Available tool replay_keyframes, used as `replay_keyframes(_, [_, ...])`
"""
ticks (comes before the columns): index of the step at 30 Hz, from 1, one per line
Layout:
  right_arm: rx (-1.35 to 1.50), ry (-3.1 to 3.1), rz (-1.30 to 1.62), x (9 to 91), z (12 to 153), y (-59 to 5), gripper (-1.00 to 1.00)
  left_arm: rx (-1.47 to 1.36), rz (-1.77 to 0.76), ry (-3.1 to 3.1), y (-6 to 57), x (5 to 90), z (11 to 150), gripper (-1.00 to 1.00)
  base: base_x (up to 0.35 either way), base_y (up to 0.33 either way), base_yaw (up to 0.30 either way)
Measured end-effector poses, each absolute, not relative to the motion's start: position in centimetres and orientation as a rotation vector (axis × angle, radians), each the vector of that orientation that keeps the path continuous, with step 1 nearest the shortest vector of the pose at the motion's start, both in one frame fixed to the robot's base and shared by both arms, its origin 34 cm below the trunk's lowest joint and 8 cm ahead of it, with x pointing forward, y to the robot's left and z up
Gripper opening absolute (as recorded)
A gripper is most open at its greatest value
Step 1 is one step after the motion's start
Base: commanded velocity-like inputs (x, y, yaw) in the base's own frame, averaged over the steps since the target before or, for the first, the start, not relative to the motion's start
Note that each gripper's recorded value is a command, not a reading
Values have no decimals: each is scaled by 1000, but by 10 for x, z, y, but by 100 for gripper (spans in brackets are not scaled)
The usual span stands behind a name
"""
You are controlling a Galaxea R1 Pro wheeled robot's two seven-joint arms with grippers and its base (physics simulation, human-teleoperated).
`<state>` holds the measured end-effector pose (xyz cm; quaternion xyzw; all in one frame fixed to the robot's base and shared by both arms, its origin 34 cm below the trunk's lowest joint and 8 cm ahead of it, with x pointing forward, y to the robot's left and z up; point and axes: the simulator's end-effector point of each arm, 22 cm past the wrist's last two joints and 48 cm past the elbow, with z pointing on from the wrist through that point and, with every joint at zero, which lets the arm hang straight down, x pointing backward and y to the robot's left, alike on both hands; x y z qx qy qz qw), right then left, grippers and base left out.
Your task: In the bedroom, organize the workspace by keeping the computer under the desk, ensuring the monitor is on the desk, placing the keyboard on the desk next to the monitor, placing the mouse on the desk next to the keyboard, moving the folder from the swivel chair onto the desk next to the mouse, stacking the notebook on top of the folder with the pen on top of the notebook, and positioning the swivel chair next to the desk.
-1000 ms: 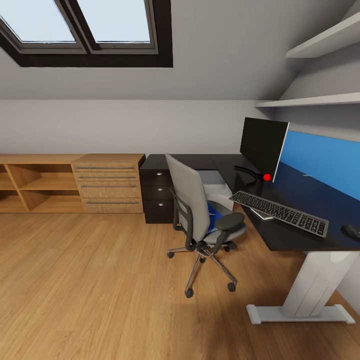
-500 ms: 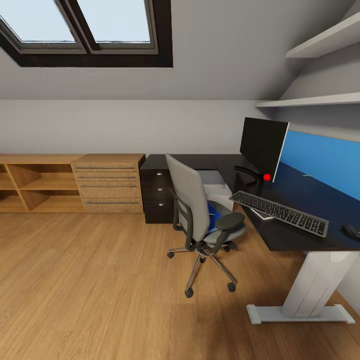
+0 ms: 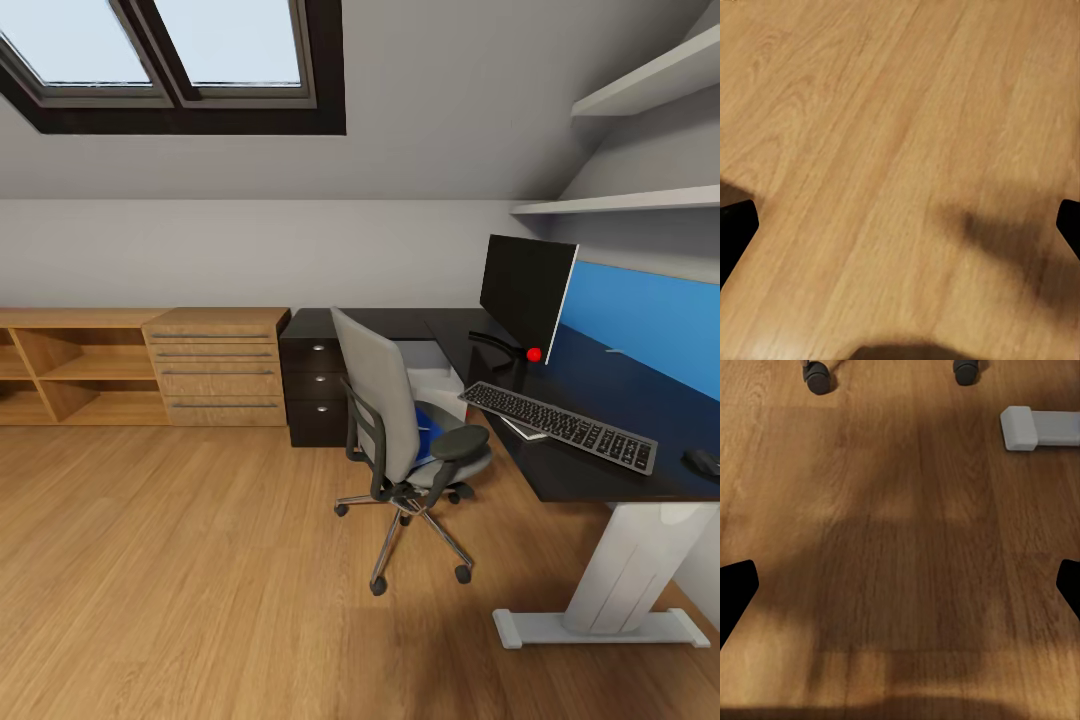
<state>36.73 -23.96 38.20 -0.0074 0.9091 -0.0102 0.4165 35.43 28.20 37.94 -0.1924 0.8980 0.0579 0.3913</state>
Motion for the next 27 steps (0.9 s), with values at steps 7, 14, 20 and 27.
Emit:
replay_keyframes(7, [-19, 2282, -26, 367, 382, -240, 100, -489, 148, 2280, 282, 354, 380, 100, 0, 0, 0])
replay_keyframes(14, [-18, 2281, -26, 368, 382, -240, 100, -490, 149, 2280, 282, 355, 380, 100, 0, 0, 0])
replay_keyframes(20, [-19, 2280, -27, 368, 383, -240, 100, -481, 145, 2276, 278, 358, 381, 100, 0, 0, 0])
replay_keyframes(27, [-16, 2269, -23, 373, 385, -238, 100, -446, 250, 2196, 285, 391, 407, 100, 0, 0, 0])
